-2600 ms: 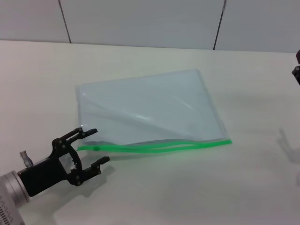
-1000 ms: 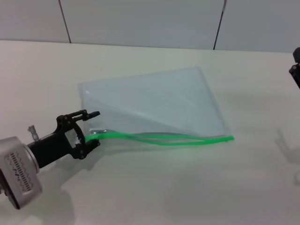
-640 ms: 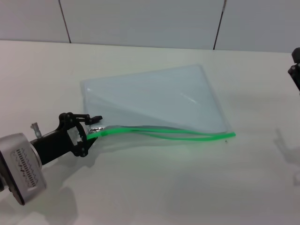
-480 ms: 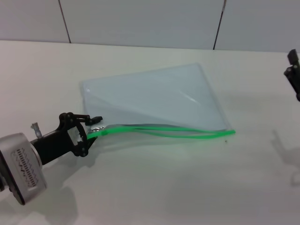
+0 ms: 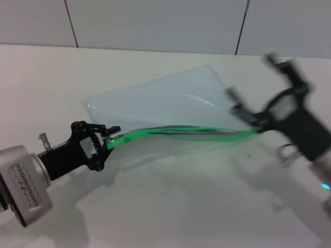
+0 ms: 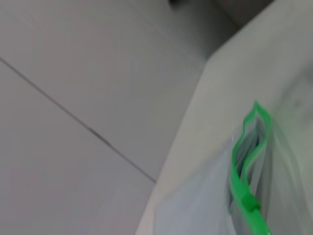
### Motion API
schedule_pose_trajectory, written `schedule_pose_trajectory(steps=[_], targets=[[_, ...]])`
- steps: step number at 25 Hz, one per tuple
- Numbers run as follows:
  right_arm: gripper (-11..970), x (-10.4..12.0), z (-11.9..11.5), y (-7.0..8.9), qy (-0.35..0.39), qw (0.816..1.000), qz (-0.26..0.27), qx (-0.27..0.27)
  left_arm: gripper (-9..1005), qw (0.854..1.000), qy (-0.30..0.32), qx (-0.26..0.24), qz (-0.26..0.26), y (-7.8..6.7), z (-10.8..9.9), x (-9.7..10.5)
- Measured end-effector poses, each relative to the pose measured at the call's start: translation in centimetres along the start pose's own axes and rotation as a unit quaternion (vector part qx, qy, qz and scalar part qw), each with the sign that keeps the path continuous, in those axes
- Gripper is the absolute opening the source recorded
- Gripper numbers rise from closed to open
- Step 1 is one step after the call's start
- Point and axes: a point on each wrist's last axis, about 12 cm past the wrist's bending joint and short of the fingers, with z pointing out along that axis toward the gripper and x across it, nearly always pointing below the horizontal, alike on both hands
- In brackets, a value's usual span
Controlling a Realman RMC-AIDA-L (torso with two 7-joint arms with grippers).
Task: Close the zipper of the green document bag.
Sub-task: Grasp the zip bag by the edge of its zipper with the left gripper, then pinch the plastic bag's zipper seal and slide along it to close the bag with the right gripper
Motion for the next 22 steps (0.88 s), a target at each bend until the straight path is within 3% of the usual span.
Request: schedule_pose_trajectory(steps=[5, 9, 17, 22], targets=[[863, 0.4, 3.5, 1.8, 0.016, 0.99, -0.04, -0.138, 60, 0.999, -0.036, -0.003, -0.001, 0.3, 0.4, -0.9], [862, 0.2, 4.5, 3.4, 0.009, 0.975, -0.085, -0.207, 58, 0.999, -0.053, 0.005, -0.007, 0.5, 0.8, -1.3], [862, 0.1, 5.3, 5.4, 0.007, 0.955, -0.18, -0.235, 53, 0.997, -0.072, 0.016, -0.008, 0.3, 1.3, -1.9], [861, -0.1, 5.8, 5.8, 0.005, 0.952, -0.203, -0.227, 53, 0.997, -0.079, 0.028, -0.006, 0.1, 1.5, -2.1]])
